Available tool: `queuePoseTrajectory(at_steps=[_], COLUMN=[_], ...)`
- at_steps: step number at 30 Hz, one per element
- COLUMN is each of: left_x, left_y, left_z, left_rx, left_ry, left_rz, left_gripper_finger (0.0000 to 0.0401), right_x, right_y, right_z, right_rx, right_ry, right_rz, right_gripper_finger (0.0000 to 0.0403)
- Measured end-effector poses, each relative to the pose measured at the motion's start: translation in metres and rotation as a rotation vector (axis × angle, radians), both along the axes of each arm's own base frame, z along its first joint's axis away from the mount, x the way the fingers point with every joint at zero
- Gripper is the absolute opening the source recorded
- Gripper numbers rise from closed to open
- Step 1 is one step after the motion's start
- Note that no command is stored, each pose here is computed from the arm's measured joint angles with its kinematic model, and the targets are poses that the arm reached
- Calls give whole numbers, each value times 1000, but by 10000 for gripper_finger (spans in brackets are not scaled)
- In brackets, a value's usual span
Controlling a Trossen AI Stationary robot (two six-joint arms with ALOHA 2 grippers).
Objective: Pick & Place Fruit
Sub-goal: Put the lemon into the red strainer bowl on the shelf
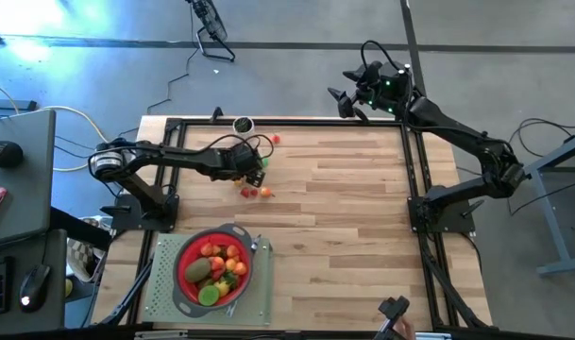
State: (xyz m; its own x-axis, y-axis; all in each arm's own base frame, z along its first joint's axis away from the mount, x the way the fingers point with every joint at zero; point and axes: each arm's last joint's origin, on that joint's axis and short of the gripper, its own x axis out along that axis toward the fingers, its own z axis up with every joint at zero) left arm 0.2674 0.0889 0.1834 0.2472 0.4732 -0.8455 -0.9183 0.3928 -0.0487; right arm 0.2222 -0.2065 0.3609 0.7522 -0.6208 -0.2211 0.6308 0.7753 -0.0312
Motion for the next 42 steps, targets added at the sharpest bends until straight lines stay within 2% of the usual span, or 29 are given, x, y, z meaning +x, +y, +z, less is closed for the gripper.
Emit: queuePoseTrajectory(at_steps=[3,8,15,31,42], left_x=[0,12,22,31,37], left_y=[1,2,5,10,12], left_z=[-5,-23,-42,-38,-45], left_rx=[14,-12,-25,68,61], left_ry=[13,20,4,-86,-137], left_rz=[2,-83,-60,-1,42], left_gripper_finger=[271,271,271,271,271], right_x=[0,0,0,0,0], right_y=[0,0,0,0,0], right_z=[0,0,0,0,0], right_rx=[0,0,37,42,41], right_ry=[0,0,-31,-34,-34], right_rz=[0,0,-7,7,7], right_gripper_finger=[341,341,341,341,341])
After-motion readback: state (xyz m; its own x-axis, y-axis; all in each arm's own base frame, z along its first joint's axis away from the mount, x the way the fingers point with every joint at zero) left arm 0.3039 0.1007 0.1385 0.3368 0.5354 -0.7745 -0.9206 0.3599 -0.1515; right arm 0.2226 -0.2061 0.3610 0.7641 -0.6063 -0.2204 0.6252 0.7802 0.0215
